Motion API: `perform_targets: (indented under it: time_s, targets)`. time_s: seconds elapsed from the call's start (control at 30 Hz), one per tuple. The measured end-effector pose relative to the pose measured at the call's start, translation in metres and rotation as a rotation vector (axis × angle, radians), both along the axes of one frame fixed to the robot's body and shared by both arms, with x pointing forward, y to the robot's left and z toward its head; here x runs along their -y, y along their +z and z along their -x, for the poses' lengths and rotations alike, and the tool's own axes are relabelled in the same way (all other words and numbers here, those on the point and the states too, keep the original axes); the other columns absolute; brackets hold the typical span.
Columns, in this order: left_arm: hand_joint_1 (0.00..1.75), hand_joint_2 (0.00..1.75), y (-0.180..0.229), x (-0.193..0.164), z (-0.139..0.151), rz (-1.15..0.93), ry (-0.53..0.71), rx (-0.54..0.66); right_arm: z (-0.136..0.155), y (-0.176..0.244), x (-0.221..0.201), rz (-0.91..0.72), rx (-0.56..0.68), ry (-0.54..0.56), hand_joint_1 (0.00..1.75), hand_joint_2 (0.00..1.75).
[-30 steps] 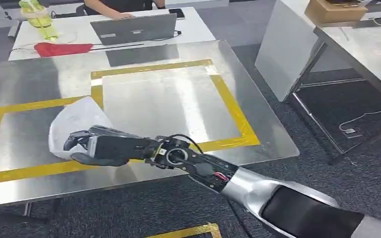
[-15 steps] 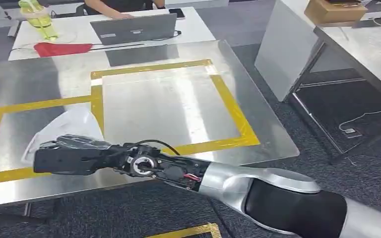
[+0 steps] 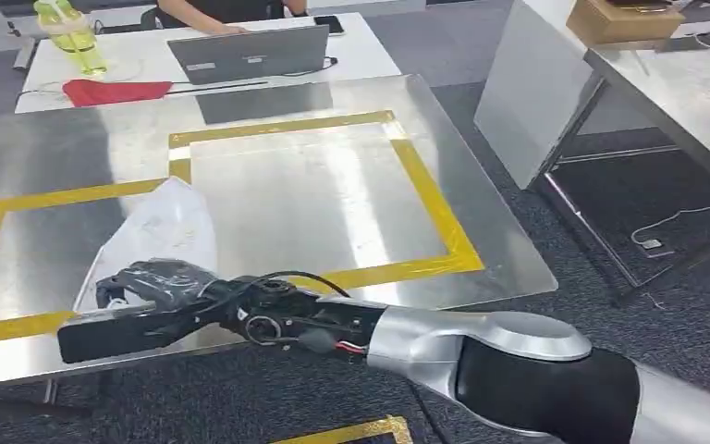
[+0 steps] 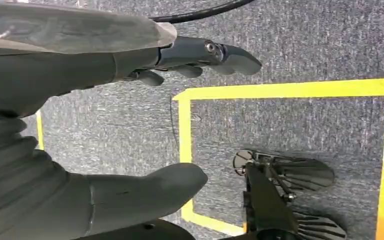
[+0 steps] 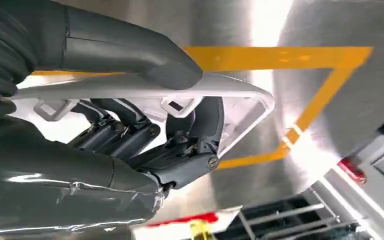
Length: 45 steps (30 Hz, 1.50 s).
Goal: Take the parts from the cabinet and place them on the table.
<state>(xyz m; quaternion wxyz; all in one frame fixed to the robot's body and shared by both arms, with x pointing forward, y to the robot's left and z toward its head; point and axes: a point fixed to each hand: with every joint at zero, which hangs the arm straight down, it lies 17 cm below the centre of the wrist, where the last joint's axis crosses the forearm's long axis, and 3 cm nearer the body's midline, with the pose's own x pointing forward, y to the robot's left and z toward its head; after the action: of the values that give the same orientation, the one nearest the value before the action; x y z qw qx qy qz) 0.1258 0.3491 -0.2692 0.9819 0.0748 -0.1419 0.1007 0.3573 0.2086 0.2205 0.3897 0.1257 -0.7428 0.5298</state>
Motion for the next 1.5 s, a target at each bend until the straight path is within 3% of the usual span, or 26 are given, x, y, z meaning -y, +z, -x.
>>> perform_targets:
  time_s: [0.23, 0.33, 0.4, 0.47, 0.67, 1.5]
  targets:
    - [0.0, 1.75, 0.0, 0.0, 0.0, -0.003, -0.012, -0.001, 0.009, -0.014, -0.001, -0.019, -0.074, 0.022, 1.75, 1.75]
    - [0.0, 1.75, 0.0, 0.0, 0.001, -0.006, -0.019, -0.004, 0.02, -0.005, -0.003, -0.146, -0.28, 0.103, 1.75, 1.75]
    - [0.0, 1.75, 0.0, 0.0, 0.001, -0.007, -0.022, -0.006, 0.027, 0.018, -0.001, -0.32, -0.469, 0.197, 1.75, 1.75]
    - [0.0, 1.75, -0.001, 0.0, 0.002, -0.007, -0.024, -0.011, 0.027, 0.046, 0.005, -0.47, -0.566, 0.278, 1.75, 1.75]
    - [0.0, 1.75, -0.001, 0.0, 0.004, -0.004, -0.019, -0.017, 0.013, 0.082, 0.014, -0.557, -0.536, 0.324, 1.75, 1.75]
    - [0.0, 1.75, -0.002, -0.004, 0.009, -0.012, 0.008, -0.042, 0.008, 0.079, 0.014, -0.533, -0.508, 0.304, 1.75, 1.75]
